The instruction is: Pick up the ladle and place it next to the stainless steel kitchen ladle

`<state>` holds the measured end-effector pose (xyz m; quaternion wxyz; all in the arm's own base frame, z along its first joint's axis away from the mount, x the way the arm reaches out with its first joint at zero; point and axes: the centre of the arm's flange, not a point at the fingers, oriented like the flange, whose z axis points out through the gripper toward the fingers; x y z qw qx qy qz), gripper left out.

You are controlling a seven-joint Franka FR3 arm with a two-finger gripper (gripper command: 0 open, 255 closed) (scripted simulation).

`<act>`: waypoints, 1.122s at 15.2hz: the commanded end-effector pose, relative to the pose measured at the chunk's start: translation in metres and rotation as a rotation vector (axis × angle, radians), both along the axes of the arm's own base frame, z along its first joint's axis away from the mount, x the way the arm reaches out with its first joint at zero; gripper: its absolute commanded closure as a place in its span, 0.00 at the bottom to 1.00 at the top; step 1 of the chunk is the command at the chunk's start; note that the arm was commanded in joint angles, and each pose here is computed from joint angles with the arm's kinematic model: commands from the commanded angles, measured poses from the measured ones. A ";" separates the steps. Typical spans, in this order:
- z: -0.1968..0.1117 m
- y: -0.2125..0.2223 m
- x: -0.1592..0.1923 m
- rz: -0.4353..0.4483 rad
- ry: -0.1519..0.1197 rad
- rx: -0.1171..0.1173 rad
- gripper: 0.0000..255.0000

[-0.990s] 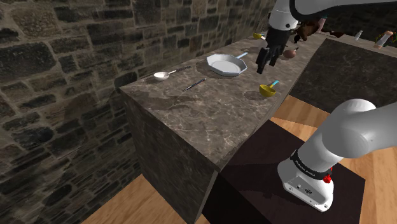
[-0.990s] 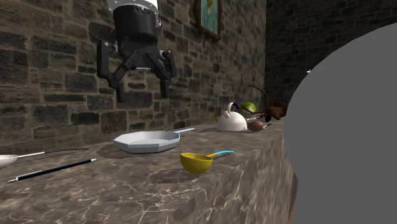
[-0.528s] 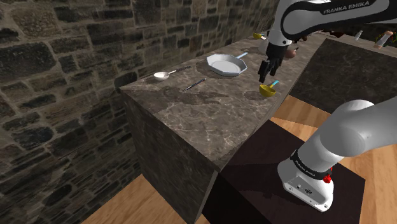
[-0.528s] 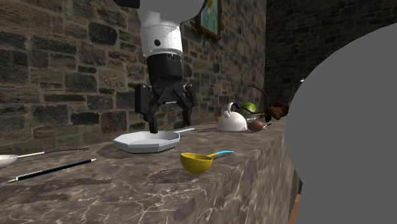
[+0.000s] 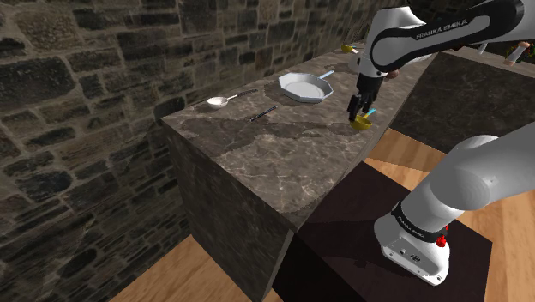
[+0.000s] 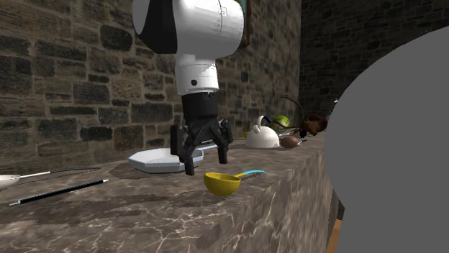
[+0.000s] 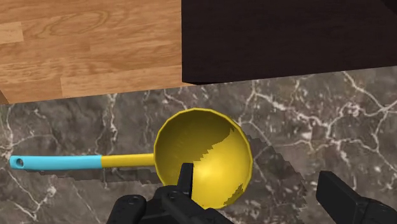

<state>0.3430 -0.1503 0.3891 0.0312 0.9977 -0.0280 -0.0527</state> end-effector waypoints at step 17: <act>-0.019 -0.001 -0.001 0.000 0.000 0.000 1.00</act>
